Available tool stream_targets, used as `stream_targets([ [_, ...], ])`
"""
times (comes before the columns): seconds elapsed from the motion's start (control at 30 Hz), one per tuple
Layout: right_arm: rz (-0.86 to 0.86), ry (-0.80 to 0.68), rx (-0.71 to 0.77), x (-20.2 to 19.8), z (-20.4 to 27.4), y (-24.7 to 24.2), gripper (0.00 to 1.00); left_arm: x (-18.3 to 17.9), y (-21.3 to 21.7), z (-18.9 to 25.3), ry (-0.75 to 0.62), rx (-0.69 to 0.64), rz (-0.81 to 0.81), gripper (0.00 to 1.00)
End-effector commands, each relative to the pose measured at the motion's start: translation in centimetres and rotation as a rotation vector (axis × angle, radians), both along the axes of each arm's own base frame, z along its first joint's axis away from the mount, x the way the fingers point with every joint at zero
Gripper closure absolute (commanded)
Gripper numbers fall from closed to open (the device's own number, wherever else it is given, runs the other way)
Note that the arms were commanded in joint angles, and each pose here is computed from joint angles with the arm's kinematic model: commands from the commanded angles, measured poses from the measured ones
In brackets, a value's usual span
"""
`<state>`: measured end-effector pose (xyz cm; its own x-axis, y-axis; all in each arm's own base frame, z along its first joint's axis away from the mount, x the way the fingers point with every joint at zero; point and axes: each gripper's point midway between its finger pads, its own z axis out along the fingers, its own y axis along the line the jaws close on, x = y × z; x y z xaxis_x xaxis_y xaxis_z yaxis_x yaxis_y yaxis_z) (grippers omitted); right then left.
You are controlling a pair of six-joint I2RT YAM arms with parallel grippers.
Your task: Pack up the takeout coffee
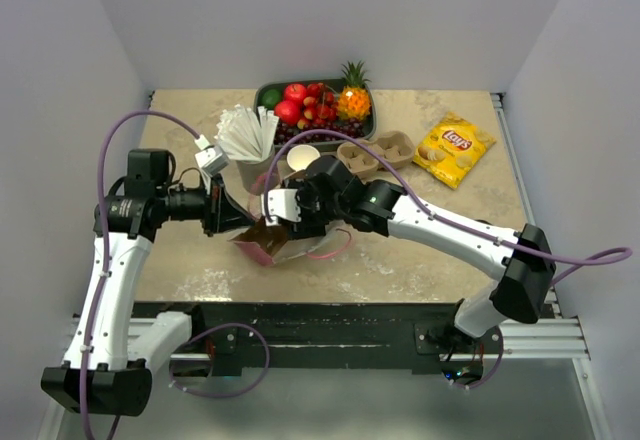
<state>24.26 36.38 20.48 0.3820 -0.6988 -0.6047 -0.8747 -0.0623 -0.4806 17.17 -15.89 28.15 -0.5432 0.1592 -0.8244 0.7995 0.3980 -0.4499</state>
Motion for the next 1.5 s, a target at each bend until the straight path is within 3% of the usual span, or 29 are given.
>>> stream_targets([
  [0.0, -0.142, -0.047, 0.139, 1.9, 3.2, 0.3, 0.55, -1.0, -0.3, -0.8, -0.001, 0.005, -0.021, 1.00],
  [0.27, -0.166, -0.054, 0.167, 2.9, 3.0, 1.4, 0.55, -0.2, -0.3, -1.1, 0.023, 0.009, -0.011, 1.00],
  [0.63, -0.158, -0.009, 0.261, 2.3, 6.5, 2.3, 0.55, 1.8, 0.0, 0.5, -0.002, 0.036, 0.056, 1.00],
  [0.9, -0.245, 0.004, 0.225, 3.0, 4.8, 1.1, 0.55, 2.2, 0.6, 1.0, 0.036, 0.041, 0.116, 1.00],
  [1.17, -0.279, 0.122, 0.220, 1.7, 2.4, 0.7, 0.55, 3.7, 1.7, 0.2, 0.087, 0.023, 0.238, 1.00],
  [1.47, -0.325, 0.109, 0.225, 3.3, 0.1, 1.3, 0.56, 2.1, 1.3, -2.3, 0.152, 0.026, 0.160, 1.00],
])
